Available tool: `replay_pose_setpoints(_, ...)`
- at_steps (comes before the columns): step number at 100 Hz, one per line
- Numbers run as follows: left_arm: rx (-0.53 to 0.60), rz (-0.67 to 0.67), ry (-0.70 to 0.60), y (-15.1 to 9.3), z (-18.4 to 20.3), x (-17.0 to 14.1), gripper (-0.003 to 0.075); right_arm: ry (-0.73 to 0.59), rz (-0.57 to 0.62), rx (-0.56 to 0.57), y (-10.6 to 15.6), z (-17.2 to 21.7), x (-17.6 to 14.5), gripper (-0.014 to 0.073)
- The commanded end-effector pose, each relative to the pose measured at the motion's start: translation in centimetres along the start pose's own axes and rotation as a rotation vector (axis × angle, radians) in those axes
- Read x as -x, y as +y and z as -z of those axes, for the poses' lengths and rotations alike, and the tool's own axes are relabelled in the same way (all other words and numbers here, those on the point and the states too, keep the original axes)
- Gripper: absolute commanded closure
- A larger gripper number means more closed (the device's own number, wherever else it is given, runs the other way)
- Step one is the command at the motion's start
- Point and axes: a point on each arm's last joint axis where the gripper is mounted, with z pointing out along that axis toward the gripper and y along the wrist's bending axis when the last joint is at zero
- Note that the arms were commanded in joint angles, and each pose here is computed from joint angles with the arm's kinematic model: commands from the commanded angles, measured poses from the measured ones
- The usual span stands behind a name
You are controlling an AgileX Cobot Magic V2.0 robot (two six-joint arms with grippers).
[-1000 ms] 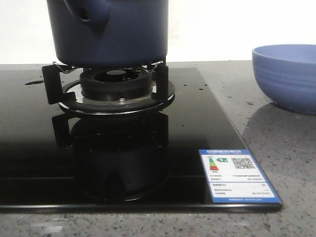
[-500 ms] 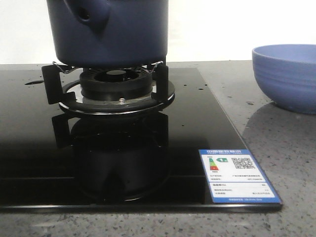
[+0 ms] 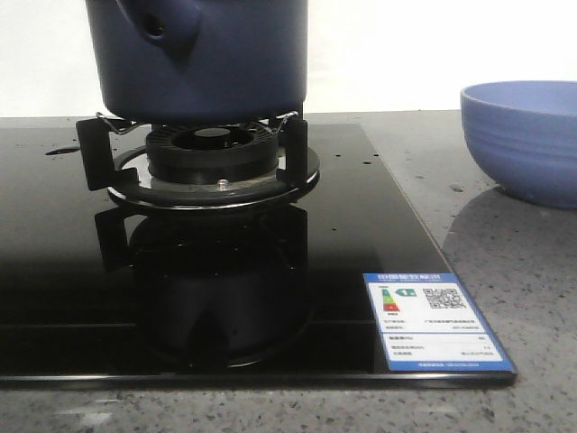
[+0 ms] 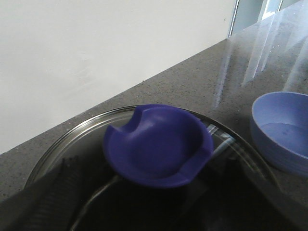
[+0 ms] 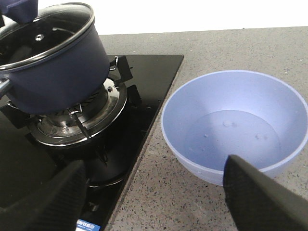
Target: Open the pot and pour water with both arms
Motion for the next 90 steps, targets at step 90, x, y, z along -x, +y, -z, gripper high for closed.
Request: replay_pose_setpoints(90, -0.059, 0.046, -0.065, 0.4, -1.7, 1.9, 0.0460, -0.072, -0.002, -0.002, 0.1, 0.3, 1.5, 0.0063)
